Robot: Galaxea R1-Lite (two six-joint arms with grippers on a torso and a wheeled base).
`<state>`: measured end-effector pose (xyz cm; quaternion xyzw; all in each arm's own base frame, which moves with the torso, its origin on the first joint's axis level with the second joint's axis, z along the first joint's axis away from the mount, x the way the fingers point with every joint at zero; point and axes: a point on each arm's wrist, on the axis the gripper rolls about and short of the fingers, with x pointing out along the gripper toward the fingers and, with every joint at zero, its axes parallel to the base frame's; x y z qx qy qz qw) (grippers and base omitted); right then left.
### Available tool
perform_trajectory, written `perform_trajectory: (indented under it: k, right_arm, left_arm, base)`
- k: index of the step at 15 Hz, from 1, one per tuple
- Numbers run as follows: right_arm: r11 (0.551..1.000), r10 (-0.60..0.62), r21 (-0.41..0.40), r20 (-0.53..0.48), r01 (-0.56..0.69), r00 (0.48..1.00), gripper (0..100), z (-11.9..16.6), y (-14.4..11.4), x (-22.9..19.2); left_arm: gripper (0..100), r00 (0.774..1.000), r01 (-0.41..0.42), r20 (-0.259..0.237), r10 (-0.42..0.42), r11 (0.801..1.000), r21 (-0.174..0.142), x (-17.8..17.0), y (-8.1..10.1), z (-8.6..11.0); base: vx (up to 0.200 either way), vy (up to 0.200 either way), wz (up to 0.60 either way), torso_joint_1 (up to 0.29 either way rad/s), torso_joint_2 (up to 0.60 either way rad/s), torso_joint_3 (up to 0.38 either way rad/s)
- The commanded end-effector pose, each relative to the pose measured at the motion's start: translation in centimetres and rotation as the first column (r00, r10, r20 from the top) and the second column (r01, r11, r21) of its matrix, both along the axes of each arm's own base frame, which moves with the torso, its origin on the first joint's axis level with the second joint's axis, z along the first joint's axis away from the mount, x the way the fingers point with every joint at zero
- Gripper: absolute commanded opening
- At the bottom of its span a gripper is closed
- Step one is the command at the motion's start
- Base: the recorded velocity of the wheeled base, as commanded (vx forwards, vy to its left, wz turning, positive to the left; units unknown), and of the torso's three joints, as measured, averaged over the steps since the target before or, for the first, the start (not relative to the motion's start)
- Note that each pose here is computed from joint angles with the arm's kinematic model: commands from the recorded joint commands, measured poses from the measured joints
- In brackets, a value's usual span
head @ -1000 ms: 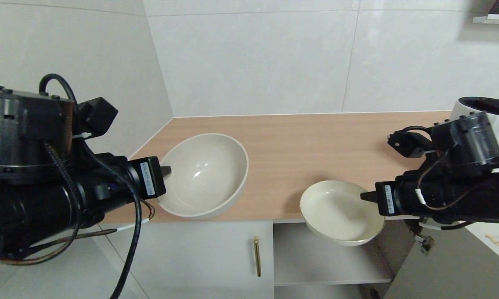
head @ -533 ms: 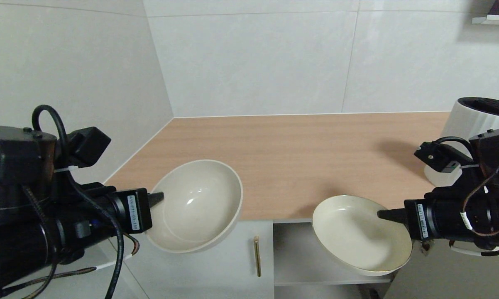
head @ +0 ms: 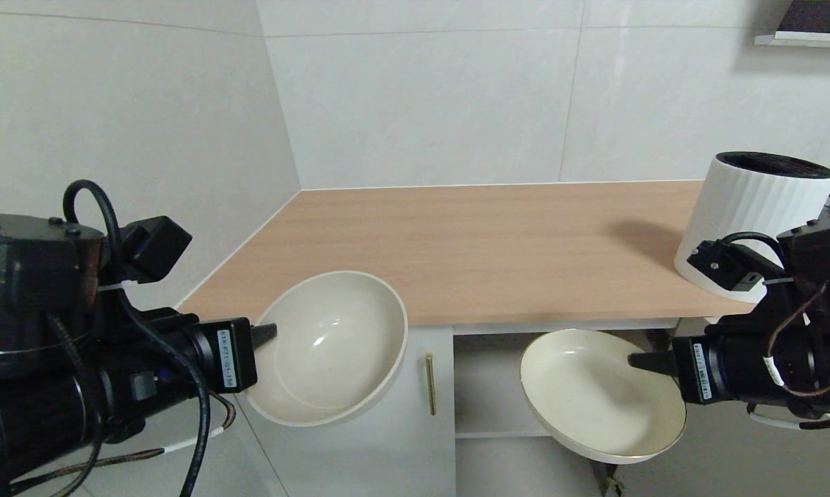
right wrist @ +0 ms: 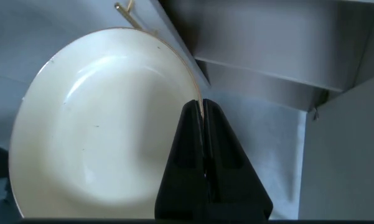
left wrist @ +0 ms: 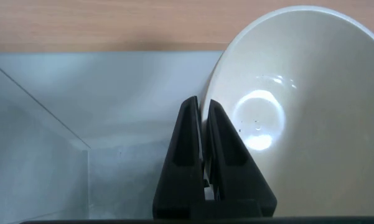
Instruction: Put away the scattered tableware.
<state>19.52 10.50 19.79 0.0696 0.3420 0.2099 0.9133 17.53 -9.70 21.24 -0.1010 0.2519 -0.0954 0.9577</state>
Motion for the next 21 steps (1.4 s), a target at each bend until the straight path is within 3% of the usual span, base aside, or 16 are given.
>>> perform_trajectory:
  k: [1,11,21]
  right_arm:
    - [1.000,-0.001,-0.004,-0.007,0.001,1.000,0,-0.3,0.0,0.1]
    - [1.000,0.002,0.003,0.028,-0.002,1.000,0,-2.1,0.4,0.8]
    - [1.000,0.011,-0.018,0.026,-0.011,1.000,0,-2.4,0.4,0.8]
  left_arm:
    - [0,1.000,-0.002,-0.007,0.002,1.000,0.004,0.1,-0.1,-0.2]
    - [0,1.000,-0.005,-0.018,0.005,1.000,0.007,0.3,-0.1,-0.5]
    - [0,1.000,-0.005,-0.024,0.006,1.000,0.009,0.4,-0.2,-0.7]
  base:
    - [0.000,0.000,0.00,0.000,0.00,0.000]
    - [0.000,0.000,0.00,-0.006,0.02,0.010]
    - [0.000,0.000,0.00,-0.168,0.44,0.265]
